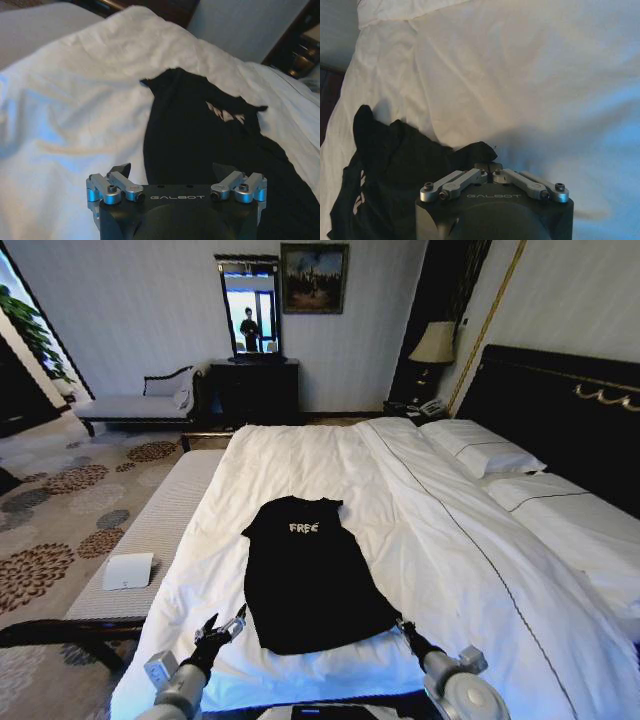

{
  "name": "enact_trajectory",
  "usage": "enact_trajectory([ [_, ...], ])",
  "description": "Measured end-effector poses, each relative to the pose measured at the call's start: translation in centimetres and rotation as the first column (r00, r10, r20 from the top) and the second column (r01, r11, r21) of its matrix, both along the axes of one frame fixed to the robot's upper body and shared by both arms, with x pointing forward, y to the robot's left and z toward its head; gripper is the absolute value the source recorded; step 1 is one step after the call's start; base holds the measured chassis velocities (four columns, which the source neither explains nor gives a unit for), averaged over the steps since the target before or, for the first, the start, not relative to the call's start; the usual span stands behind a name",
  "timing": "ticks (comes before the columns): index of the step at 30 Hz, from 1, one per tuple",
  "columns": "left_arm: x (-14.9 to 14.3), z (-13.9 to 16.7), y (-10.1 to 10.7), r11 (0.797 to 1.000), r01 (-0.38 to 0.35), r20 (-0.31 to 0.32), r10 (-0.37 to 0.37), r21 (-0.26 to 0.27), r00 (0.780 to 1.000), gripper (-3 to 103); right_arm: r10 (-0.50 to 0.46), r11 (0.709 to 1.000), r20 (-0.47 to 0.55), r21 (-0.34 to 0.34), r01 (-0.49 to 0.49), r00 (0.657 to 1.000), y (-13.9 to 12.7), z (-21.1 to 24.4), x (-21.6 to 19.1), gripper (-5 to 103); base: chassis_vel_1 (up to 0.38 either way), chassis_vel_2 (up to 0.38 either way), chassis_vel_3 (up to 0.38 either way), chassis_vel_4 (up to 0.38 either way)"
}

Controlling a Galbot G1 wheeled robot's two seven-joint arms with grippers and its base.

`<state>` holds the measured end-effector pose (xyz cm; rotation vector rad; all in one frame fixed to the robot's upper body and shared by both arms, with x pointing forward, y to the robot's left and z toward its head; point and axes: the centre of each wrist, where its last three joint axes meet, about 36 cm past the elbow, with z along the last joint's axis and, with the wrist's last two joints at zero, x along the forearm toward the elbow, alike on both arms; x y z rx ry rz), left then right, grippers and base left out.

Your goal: Fold the clothes on the bed.

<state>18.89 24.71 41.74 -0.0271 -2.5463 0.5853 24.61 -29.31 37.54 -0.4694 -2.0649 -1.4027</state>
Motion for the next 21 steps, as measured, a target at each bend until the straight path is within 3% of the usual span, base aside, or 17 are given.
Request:
enact_trajectory([
  [6, -3.1, -2.4, -1.4, 0.997, 0.072, -0.088, -0.073, -0.013, 0.993, 92, -0.004, 1.0, -0.01, -0.012, 0.004, 1.0, -0.7, -0.1, 0.7, 0, 0.0, 0.0, 0.0, 0.0],
  [13, -3.8, -2.9, -1.4, 0.996, 0.082, -0.101, -0.083, -0.018, 0.991, 89, -0.005, 1.0, -0.016, -0.027, 0.005, 1.0, -1.5, -0.4, 1.4, 0, 0.0, 0.0, 0.0, 0.0],
  [21, -6.7, -4.4, -2.4, 0.984, 0.175, -0.125, -0.169, 0.034, 0.978, 88, -0.048, 0.998, 0.041, -0.04, 0.05, 0.998, -3.1, 0.5, 5.9, 0, 0.0, 0.0, 0.0, 0.0],
])
